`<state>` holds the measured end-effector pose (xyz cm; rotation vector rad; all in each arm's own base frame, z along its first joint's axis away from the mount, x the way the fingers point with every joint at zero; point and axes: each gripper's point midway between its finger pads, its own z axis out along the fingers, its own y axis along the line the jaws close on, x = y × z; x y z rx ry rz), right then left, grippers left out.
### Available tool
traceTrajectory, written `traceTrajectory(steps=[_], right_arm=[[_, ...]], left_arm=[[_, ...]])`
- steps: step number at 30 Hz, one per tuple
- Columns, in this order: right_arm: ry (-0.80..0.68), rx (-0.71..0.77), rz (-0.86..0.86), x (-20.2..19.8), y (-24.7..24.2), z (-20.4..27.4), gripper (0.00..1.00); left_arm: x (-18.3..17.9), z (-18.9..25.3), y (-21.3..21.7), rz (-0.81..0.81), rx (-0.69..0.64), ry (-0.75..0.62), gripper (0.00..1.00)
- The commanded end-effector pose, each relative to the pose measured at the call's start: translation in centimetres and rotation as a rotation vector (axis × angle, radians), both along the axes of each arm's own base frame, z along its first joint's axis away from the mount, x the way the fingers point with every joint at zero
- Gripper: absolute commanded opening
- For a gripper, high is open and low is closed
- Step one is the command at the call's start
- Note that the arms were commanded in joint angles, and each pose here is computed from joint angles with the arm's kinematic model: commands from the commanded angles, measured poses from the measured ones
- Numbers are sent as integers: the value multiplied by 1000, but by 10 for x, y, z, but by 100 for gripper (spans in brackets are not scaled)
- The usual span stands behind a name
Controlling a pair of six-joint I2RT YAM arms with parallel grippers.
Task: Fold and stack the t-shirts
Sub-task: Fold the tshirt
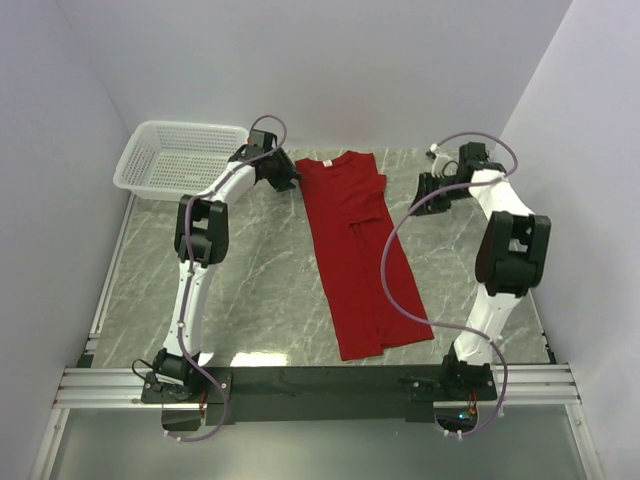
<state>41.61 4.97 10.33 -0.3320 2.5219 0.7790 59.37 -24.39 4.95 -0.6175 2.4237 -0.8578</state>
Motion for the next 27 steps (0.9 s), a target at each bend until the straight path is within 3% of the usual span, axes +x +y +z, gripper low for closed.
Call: traceTrajectory(steps=[1,5,7,11,16,27], right_arm=[[-11,50,-99,48,21,7,42],[34,107,-305,105,42,13,48],[83,82,-404,126,41,-11,49],[113,150,-584,168,39,-13,49],[168,187,-685,186,38,-39,49],[269,301,-691,192,70,-74,45]], left_arm=[[-5,103,-20,-93,-55,-218,48],[-26,139,-21,-122,-41,-291,52],[-39,170,-18,-131,-27,-350,54],[-79,172,-5,-145,51,-359,60],[-131,179,25,-90,99,-369,65],[-215,164,55,-14,53,-314,65]])
